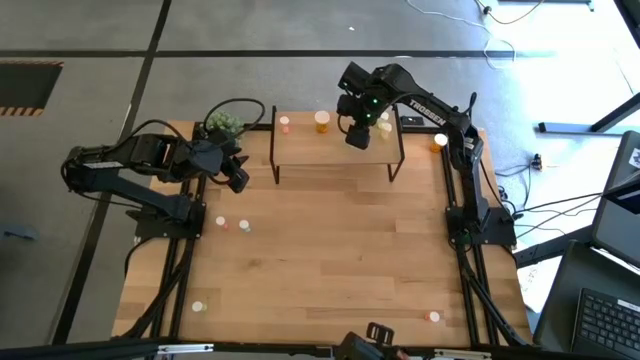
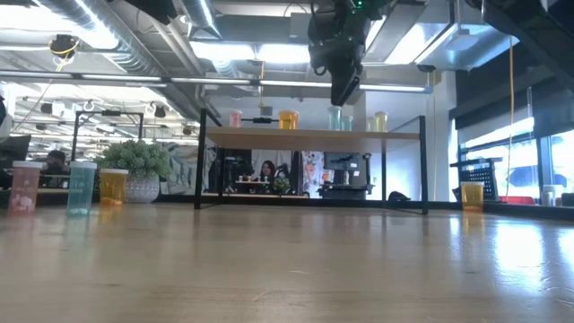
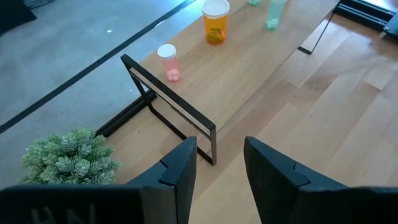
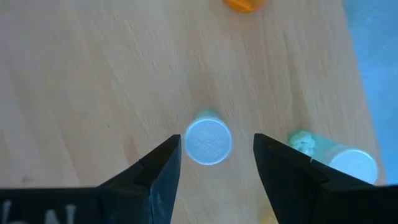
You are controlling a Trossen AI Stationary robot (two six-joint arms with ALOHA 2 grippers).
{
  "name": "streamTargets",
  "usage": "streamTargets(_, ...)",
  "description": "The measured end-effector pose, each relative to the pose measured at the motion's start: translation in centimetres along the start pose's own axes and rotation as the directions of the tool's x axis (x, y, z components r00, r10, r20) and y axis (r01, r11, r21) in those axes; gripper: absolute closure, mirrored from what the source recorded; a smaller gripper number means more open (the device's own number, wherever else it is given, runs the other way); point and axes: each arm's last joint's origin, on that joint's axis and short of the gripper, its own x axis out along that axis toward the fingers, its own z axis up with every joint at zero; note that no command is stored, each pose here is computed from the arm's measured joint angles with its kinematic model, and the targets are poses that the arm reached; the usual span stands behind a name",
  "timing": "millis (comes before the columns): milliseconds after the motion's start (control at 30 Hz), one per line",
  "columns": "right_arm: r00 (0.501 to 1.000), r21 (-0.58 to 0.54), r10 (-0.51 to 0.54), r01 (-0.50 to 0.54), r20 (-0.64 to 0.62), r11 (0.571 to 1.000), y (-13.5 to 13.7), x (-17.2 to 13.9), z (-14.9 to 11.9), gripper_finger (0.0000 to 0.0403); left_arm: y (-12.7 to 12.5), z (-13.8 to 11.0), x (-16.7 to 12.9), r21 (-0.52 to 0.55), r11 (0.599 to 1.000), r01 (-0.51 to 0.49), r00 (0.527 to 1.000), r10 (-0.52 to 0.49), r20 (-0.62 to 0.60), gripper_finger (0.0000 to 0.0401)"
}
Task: Pick and place medicine bottles onto shelf by color
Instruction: Adjust the blue medicine bottle on the shelf to align with the other blue medicine bottle
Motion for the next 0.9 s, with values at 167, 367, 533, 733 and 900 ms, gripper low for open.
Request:
streamTargets(167, 1.0, 0.002, 0.024, -0.024, 0.007, 1.0, -0.02, -0.02, -0.01, 0.0199, 0.0, 0.0, 0.0, 0.0, 1.0, 0.0, 1.0, 0.0, 0.0, 0.0273)
streamTargets(367, 1.0, 0.023, 0.028, -0.028, -0.013, 0.999, -0.57, 0.28, -0.18, 0.0199, -0.04, -0.02, -0.01, 0.0, 1.0, 0.013, 1.0, -0.013, -0.007, 0.0273)
streamTargets(533, 0.999, 0.023, 0.038, -0.038, -0.026, 0.999, -0.69, 0.75, -0.13, 0.0199, -0.03, -0.02, -0.01, 0.0, 1.0, 0.014, 1.0, -0.014, -0.008, 0.0273)
streamTargets(733, 0.999, 0.02, 0.04, -0.039, -0.025, 0.999, -0.67, 0.75, -0.12, 0.0199, -0.03, -0.02, -0.01, 0.002, 1.0, 0.014, 1.0, -0.014, -0.008, 0.0273)
streamTargets(900, 0.999, 0.02, 0.039, -0.039, -0.024, 0.999, -0.69, 0.75, -0.11, 0.0199, -0.03, -0.02, -0.01, 0.018, 1.0, 0.013, 1.0, -0.013, -0.007, 0.0273)
